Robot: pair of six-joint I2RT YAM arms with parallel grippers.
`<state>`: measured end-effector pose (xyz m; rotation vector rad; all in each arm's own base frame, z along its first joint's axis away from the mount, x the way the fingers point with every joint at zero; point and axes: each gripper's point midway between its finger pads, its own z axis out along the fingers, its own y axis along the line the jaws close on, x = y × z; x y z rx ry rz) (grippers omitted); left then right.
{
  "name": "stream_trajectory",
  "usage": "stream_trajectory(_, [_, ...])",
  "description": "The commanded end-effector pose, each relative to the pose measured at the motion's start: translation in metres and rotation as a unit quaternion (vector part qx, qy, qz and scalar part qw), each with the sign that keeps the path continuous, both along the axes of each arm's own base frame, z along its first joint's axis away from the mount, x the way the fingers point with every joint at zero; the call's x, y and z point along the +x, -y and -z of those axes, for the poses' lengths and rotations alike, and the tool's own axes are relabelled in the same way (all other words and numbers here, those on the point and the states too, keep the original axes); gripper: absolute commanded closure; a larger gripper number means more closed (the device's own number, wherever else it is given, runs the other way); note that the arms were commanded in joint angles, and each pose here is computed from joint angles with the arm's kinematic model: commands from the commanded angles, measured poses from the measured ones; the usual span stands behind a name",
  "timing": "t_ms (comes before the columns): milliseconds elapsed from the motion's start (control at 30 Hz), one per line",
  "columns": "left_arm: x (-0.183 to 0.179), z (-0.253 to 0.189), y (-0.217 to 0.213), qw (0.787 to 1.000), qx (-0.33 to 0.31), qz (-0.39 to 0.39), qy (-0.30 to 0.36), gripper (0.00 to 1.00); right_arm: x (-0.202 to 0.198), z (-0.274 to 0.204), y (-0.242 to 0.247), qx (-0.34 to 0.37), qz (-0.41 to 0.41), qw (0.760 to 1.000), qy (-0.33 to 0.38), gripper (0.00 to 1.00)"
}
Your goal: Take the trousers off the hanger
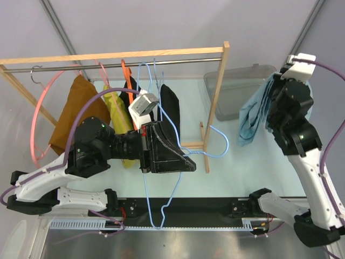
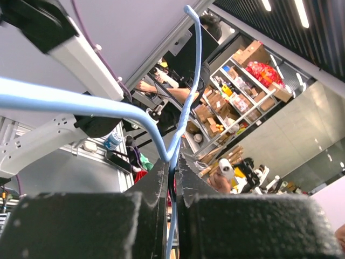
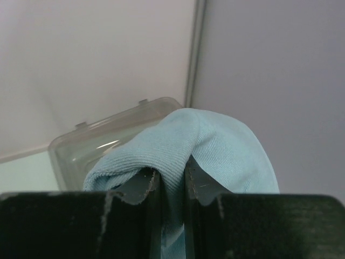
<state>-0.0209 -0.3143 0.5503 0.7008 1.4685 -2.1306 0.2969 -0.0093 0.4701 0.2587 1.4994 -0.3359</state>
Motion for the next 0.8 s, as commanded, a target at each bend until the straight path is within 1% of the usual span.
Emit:
stream_trajectory(0, [-0.010, -0.020, -0.018, 0.998, -0.034, 0.010, 0.058, 1.00, 0.024, -0.052, 0.020, 0.038, -0.002, 0.995, 0.087, 1.00])
stream_trajectory(67, [-0.011, -0.016, -0.017, 0.997, -0.030, 0.013, 0.070, 1.00, 0.035, -0.054, 0.033, 0.041, 0.010, 0.995, 0.090, 1.00])
stream_trajectory(100, [-0.012, -0.013, -0.013, 0.997, -0.026, 0.016, 0.074, 1.00, 0.050, -0.046, 0.044, 0.035, 0.019, 0.996, 0.078, 1.00])
stream_trajectory(200, [-0.015, -0.008, -0.008, 0.995, -0.020, 0.031, 0.088, 1.00, 0.072, -0.038, 0.062, 0.022, 0.037, 0.997, 0.071, 1.00])
stream_trajectory(233, [-0.016, -0.005, -0.007, 0.995, -0.017, 0.035, 0.095, 1.00, 0.090, -0.025, 0.064, 0.021, 0.039, 0.998, 0.054, 1.00])
stream_trajectory(267, [-0.017, -0.004, -0.005, 0.994, -0.016, 0.038, 0.098, 0.99, 0.098, -0.024, 0.066, 0.020, 0.041, 0.997, 0.056, 1.00])
stream_trajectory(300, [-0.017, -0.003, -0.003, 0.994, -0.014, 0.041, 0.100, 1.00, 0.106, -0.021, 0.065, 0.019, 0.037, 0.998, 0.055, 1.00])
stream_trajectory(333, [-0.018, 0.000, 0.000, 0.993, -0.011, 0.046, 0.106, 1.00, 0.127, -0.005, 0.064, 0.017, 0.035, 0.999, 0.037, 1.00])
stream_trajectory(400, [-0.018, 0.003, 0.004, 0.993, -0.006, 0.048, 0.112, 1.00, 0.149, 0.000, 0.061, 0.021, 0.031, 0.999, 0.039, 1.00])
stream_trajectory(433, [-0.016, 0.006, 0.009, 0.992, 0.000, 0.046, 0.120, 1.00, 0.170, 0.018, 0.059, 0.022, 0.028, 0.999, 0.022, 1.00])
stream_trajectory(467, [-0.014, 0.008, 0.010, 0.991, 0.004, 0.041, 0.124, 1.00, 0.181, 0.015, 0.059, 0.024, 0.031, 0.999, 0.033, 1.00])
stream_trajectory(533, [-0.009, 0.014, 0.013, 0.990, 0.018, 0.029, 0.134, 1.00, 0.202, 0.026, 0.055, 0.028, 0.033, 0.999, 0.028, 1.00])
stream_trajectory(567, [-0.006, 0.016, 0.015, 0.990, 0.021, 0.020, 0.136, 1.00, 0.226, 0.049, 0.055, 0.027, 0.043, 0.999, 0.013, 1.00])
stream_trajectory(600, [-0.005, 0.021, 0.017, 0.990, 0.028, 0.018, 0.138, 1.00, 0.236, 0.048, 0.051, 0.025, 0.043, 0.999, 0.016, 1.00])
stream_trajectory(633, [-0.003, 0.023, 0.018, 0.989, 0.029, 0.013, 0.144, 1.00, 0.249, 0.059, 0.049, 0.025, 0.045, 0.999, 0.009, 1.00])
stream_trajectory(667, [-0.002, 0.025, 0.020, 0.989, 0.033, 0.011, 0.146, 1.00, 0.271, 0.091, 0.038, 0.024, 0.036, 0.999, -0.017, 1.00])
stream_trajectory(700, [0.000, 0.026, 0.020, 0.988, 0.039, 0.007, 0.148, 1.00, 0.284, 0.093, 0.033, 0.023, 0.035, 0.999, -0.017, 1.00])
stream_trajectory(767, [0.005, 0.029, 0.022, 0.986, 0.047, -0.005, 0.159, 0.99, 0.304, 0.118, 0.016, 0.012, 0.027, 0.999, -0.045, 1.00])
